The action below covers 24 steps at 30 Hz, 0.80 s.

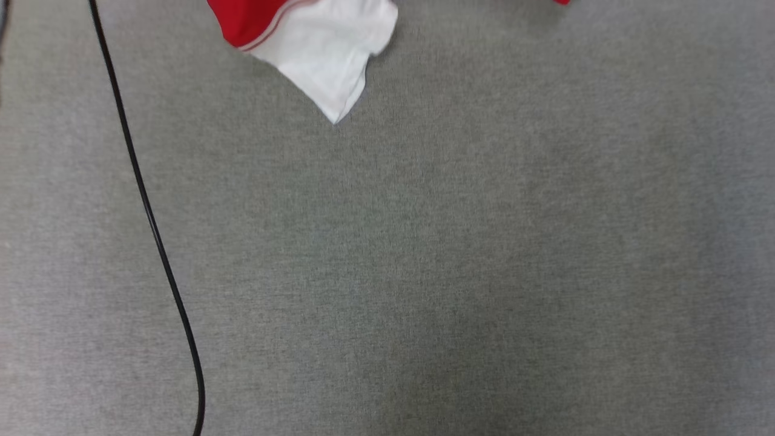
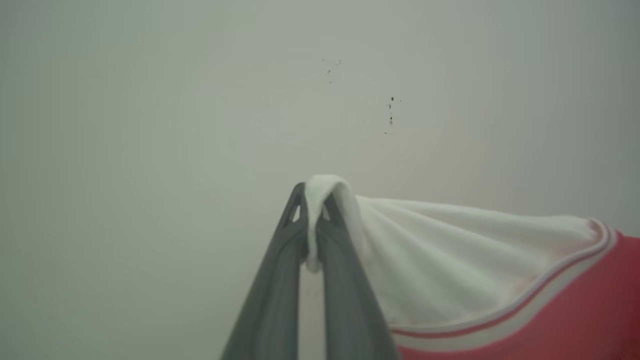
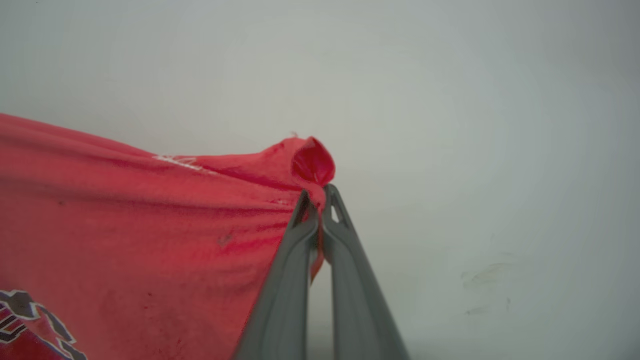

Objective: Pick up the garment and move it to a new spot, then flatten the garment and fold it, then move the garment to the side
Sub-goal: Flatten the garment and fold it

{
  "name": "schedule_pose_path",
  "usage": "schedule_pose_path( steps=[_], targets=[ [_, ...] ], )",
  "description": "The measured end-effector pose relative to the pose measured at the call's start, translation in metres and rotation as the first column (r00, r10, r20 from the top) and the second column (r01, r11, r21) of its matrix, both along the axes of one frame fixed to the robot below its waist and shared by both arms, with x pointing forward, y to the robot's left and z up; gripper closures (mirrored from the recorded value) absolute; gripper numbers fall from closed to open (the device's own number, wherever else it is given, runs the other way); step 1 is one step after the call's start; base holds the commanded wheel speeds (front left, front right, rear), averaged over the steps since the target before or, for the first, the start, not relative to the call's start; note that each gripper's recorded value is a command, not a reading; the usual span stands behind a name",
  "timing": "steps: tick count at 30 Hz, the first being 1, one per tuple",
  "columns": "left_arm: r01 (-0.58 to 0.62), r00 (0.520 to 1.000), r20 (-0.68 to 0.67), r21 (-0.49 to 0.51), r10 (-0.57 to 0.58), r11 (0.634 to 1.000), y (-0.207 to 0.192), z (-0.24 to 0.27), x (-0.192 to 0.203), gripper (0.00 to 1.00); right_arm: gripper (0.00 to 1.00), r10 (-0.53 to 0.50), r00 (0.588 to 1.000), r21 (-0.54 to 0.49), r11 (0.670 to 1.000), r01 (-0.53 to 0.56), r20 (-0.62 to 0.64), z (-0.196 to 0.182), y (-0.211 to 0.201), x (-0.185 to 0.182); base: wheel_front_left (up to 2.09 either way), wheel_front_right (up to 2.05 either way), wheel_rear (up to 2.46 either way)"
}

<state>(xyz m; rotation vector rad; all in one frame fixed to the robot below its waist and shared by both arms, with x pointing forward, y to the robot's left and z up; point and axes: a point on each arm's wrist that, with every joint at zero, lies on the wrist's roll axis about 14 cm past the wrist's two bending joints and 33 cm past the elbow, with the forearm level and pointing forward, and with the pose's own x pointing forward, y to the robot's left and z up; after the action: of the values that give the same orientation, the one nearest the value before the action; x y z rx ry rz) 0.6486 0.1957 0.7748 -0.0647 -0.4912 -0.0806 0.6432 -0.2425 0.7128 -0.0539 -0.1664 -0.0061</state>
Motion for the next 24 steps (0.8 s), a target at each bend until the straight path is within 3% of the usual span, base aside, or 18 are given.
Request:
schedule_pose_path(
  steps=[7,13,24],
  targets=[
    [-0.014,0.999,-0.048,0.016,0.015,1.0,0.003,-0.036,0.042,1.0,1.0,0.0,1.0,-0.012,1.0,0.0,-0.015,-0.027,0.004,0.044,0.0,0.0,0.0],
    [-0.029,0.99,-0.138,0.007,0.029,1.0,0.009,-0.099,0.071,1.0,1.0,0.021,0.996,0.002,1.0,-0.021,-0.082,-0.08,0.014,0.074,0.0,0.0,0.0],
    [-0.022,0.949,-0.316,-0.077,-0.003,0.997,0.016,-0.198,0.08,1.0,1.0,0.08,0.965,0.052,0.996,-0.069,-0.249,-0.171,0.033,0.08,0.0,0.0,0.0]
  ],
)
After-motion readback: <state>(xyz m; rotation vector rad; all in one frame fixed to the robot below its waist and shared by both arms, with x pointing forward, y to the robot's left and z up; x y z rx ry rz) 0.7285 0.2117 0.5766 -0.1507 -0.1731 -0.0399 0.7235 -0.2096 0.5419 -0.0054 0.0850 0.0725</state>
